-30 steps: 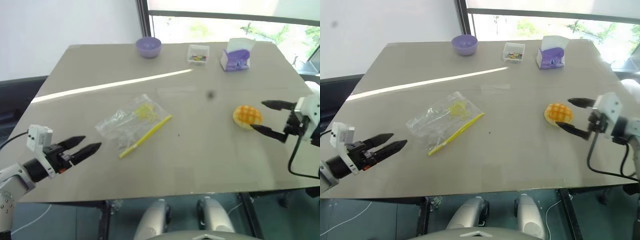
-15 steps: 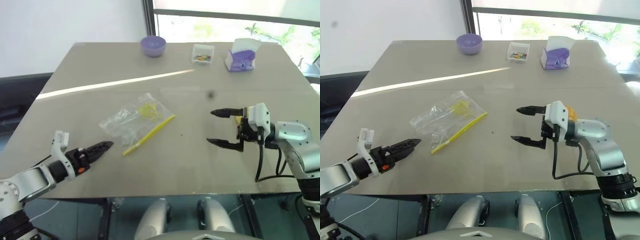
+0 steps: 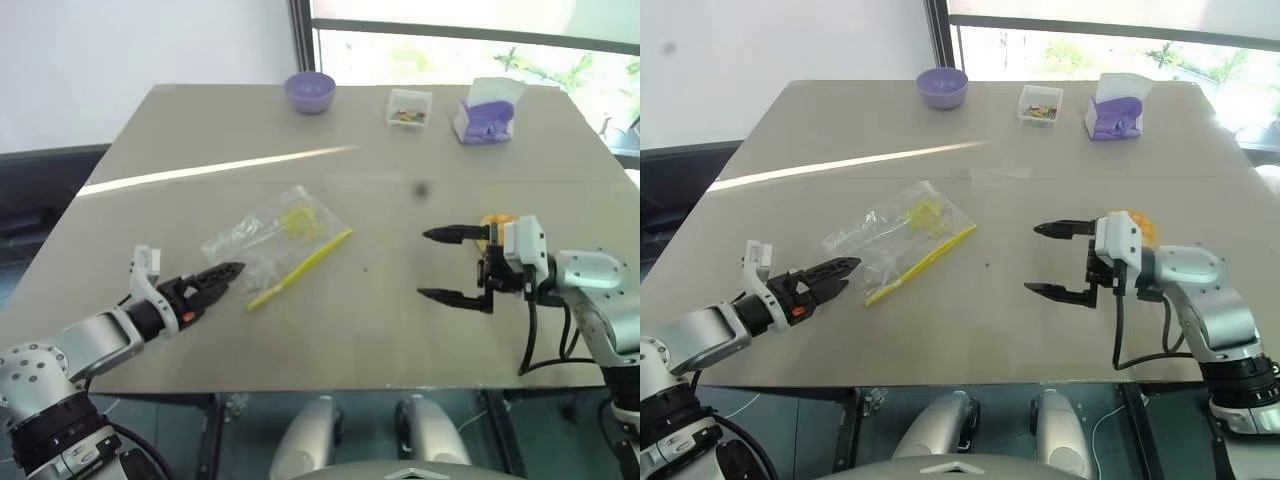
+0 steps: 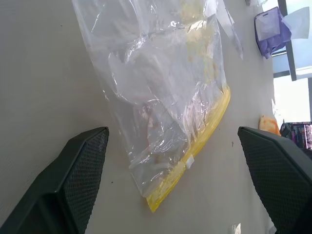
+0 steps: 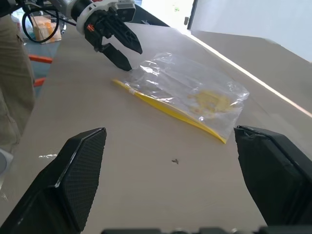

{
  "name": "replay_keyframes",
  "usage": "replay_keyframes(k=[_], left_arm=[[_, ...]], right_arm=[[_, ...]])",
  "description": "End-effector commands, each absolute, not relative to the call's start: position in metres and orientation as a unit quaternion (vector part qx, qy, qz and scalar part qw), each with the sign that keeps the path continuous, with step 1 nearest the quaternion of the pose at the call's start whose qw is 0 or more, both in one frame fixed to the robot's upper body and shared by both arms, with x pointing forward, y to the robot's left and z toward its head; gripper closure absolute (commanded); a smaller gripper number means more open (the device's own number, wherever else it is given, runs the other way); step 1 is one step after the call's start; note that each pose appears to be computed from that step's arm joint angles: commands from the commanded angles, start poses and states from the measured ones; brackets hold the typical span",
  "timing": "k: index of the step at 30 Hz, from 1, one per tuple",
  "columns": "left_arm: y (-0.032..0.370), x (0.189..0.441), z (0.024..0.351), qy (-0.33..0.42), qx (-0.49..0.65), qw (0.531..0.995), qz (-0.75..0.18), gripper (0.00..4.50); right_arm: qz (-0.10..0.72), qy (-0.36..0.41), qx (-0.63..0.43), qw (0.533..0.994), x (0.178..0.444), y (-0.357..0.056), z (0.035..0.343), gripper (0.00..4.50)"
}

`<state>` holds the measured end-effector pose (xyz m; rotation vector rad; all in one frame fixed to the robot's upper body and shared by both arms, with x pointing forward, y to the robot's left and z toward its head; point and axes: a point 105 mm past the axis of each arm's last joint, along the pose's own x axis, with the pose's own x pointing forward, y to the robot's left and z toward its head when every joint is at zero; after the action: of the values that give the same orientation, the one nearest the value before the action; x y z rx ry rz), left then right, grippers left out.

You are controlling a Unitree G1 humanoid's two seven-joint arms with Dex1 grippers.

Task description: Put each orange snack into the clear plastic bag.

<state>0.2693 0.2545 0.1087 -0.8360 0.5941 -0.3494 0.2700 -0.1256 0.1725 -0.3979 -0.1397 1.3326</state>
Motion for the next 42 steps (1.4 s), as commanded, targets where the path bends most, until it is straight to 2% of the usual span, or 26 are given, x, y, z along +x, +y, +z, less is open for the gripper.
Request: replay_keyframes(k=[1, 6, 7, 8, 11, 13, 15, 16, 22, 27, 30, 35, 38, 42], left_arm=[[0.245, 0.272, 0.104, 0.302, -0.401, 0.846, -0.180, 0.00], [0.237, 0.279, 0.100, 0.310, -0.408, 0.839, -0.185, 0.00], [0.235, 0.281, 0.097, 0.312, -0.411, 0.837, -0.183, 0.54], [0.234, 0.282, 0.096, 0.314, -0.414, 0.835, -0.183, 0.81], [0.228, 0.286, 0.093, 0.311, -0.427, 0.829, -0.185, 2.22], [0.223, 0.291, 0.091, 0.311, -0.433, 0.825, -0.187, 2.94], [0.217, 0.296, 0.090, 0.312, -0.439, 0.821, -0.189, 4.09], [0.215, 0.299, 0.090, 0.312, -0.442, 0.819, -0.190, 4.40], [0.201, 0.316, 0.105, 0.283, -0.488, 0.796, -0.218, 4.45], [0.198, 0.319, 0.137, 0.235, -0.523, 0.775, -0.264, 4.45], [0.200, 0.318, 0.152, 0.213, -0.536, 0.768, -0.278, 4.45], [0.202, 0.311, 0.178, 0.179, -0.552, 0.759, -0.297, 4.45], [0.200, 0.312, 0.186, 0.161, -0.552, 0.762, -0.298, 4.45], [0.196, 0.312, 0.192, 0.144, -0.554, 0.763, -0.299, 4.45]], right_arm=[[0.604, -0.084, -0.191, 0.769, 0.270, -0.132, 0.182, 0.01], [0.599, -0.085, -0.193, 0.772, 0.270, -0.133, 0.182, 0.01], [0.599, -0.085, -0.193, 0.773, 0.270, -0.133, 0.181, 0.00], [0.598, -0.085, -0.193, 0.773, 0.269, -0.133, 0.181, 0.00], [0.595, -0.084, -0.194, 0.775, 0.268, -0.134, 0.181, 0.00], [0.593, -0.085, -0.194, 0.777, 0.268, -0.134, 0.180, 0.00], [0.588, -0.088, -0.194, 0.780, 0.266, -0.133, 0.180, 0.00], [0.587, -0.089, -0.193, 0.781, 0.266, -0.132, 0.180, 0.00], [0.556, -0.089, -0.213, 0.799, 0.268, -0.123, 0.170, 0.00], [0.522, -0.095, -0.250, 0.810, 0.275, -0.115, 0.161, 0.00], [0.485, -0.102, -0.315, 0.809, 0.292, -0.108, 0.151, 0.00], [0.391, -0.153, -0.435, 0.796, 0.339, -0.087, 0.142, 0.00], [0.362, -0.182, -0.464, 0.788, 0.360, -0.066, 0.141, 0.00], [0.353, -0.207, -0.481, 0.775, 0.373, -0.043, 0.138, 0.00]])
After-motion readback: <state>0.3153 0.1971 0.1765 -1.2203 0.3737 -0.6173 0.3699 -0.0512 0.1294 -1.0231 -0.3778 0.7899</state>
